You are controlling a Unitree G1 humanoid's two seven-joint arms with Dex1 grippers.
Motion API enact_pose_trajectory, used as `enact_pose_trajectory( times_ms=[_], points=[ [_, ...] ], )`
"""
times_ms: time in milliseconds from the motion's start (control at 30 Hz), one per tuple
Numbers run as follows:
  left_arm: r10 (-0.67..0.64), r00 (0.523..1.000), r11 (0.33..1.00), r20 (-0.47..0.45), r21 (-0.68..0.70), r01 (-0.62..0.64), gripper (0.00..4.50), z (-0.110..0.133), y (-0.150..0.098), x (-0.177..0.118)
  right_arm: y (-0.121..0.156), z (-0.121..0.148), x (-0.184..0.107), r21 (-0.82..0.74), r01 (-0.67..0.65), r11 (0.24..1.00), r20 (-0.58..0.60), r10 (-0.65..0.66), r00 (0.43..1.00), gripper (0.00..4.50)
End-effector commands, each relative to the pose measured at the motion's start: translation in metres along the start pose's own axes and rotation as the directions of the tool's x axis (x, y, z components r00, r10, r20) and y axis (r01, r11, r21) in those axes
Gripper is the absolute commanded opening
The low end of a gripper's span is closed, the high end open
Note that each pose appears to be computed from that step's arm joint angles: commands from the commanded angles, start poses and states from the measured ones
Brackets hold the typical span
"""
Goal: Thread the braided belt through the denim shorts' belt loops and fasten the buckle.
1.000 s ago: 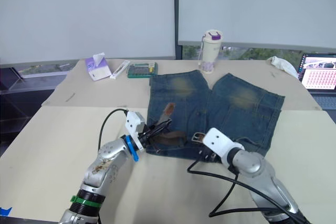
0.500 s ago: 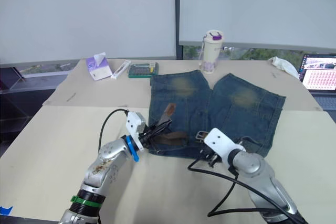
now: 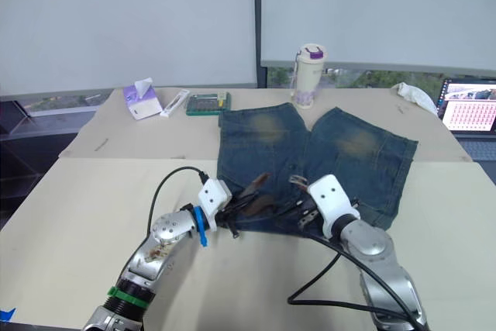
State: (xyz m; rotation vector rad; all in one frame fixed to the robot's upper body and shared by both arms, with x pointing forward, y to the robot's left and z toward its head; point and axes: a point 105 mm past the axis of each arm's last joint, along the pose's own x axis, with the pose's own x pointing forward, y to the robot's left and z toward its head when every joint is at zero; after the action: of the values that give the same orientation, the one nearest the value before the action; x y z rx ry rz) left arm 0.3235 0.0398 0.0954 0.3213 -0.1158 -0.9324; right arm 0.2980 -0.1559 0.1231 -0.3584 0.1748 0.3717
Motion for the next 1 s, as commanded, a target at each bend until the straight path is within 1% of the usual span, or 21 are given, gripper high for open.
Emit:
enact_pose_trajectory(
  times_ms=[33, 100, 233, 333, 433, 567, 633, 733, 800, 900, 1000],
  points=[
    [0.013, 1.0, 0.993, -0.009, 0.115, -0.011, 0.0, 0.005, 0.001, 0.015, 0.003, 0.03, -0.004, 0.001, -0.002, 1.0, 0.133, 0.002, 0.991, 0.05],
    [0.014, 1.0, 0.988, -0.012, 0.152, -0.012, 0.0, 0.004, 0.0, 0.021, 0.005, 0.03, -0.005, 0.001, -0.009, 1.0, 0.135, 0.009, 0.991, 0.05],
    [0.027, 0.999, 0.962, -0.022, 0.272, -0.021, 0.0, 0.005, -0.001, 0.035, 0.008, 0.029, -0.004, 0.008, -0.018, 1.0, 0.138, 0.017, 0.99, 0.05],
    [0.051, 0.998, 0.947, -0.03, 0.318, -0.039, 0.0, 0.003, -0.002, 0.044, 0.011, 0.032, -0.005, 0.014, -0.03, 0.999, 0.153, 0.027, 0.988, 0.05],
    [0.085, 0.996, 0.95, -0.003, 0.302, -0.08, 0.0, 0.007, -0.002, 0.052, 0.018, 0.029, -0.004, 0.017, -0.048, 0.999, 0.141, 0.045, 0.989, 0.05],
    [0.118, 0.993, 0.949, 0.002, 0.294, -0.113, 0.0, 0.007, 0.001, 0.054, 0.021, 0.029, -0.004, 0.012, -0.058, 0.998, 0.141, 0.056, 0.988, 0.05],
    [0.138, 0.99, 0.95, 0.026, 0.278, -0.14, 0.0, 0.011, 0.002, 0.055, 0.023, 0.027, -0.003, 0.008, -0.071, 0.997, 0.132, 0.069, 0.989, 0.05],
    [0.151, 0.986, 0.967, 0.074, 0.197, -0.163, 0.0, 0.022, -0.001, 0.058, 0.027, 0.023, -0.004, -0.01, -0.087, 0.996, 0.113, 0.087, 0.99, 0.05],
    [0.11, 0.99, 0.969, 0.089, 0.214, -0.127, 0.0, 0.026, -0.01, 0.06, 0.03, 0.024, -0.004, -0.019, -0.099, 0.995, 0.116, 0.1, 0.988, 0.05],
    [0.027, 0.997, 0.973, 0.071, 0.227, -0.042, 0.0, 0.022, -0.024, 0.061, 0.032, 0.031, -0.003, -0.05, -0.104, 0.993, 0.133, 0.109, 0.985, 0.05],
    [0.003, 0.998, 0.968, 0.064, 0.251, -0.019, 0.0, 0.021, -0.024, 0.061, 0.032, 0.032, -0.002, -0.119, -0.103, 0.988, 0.128, 0.118, 0.985, 0.05]
  ],
)
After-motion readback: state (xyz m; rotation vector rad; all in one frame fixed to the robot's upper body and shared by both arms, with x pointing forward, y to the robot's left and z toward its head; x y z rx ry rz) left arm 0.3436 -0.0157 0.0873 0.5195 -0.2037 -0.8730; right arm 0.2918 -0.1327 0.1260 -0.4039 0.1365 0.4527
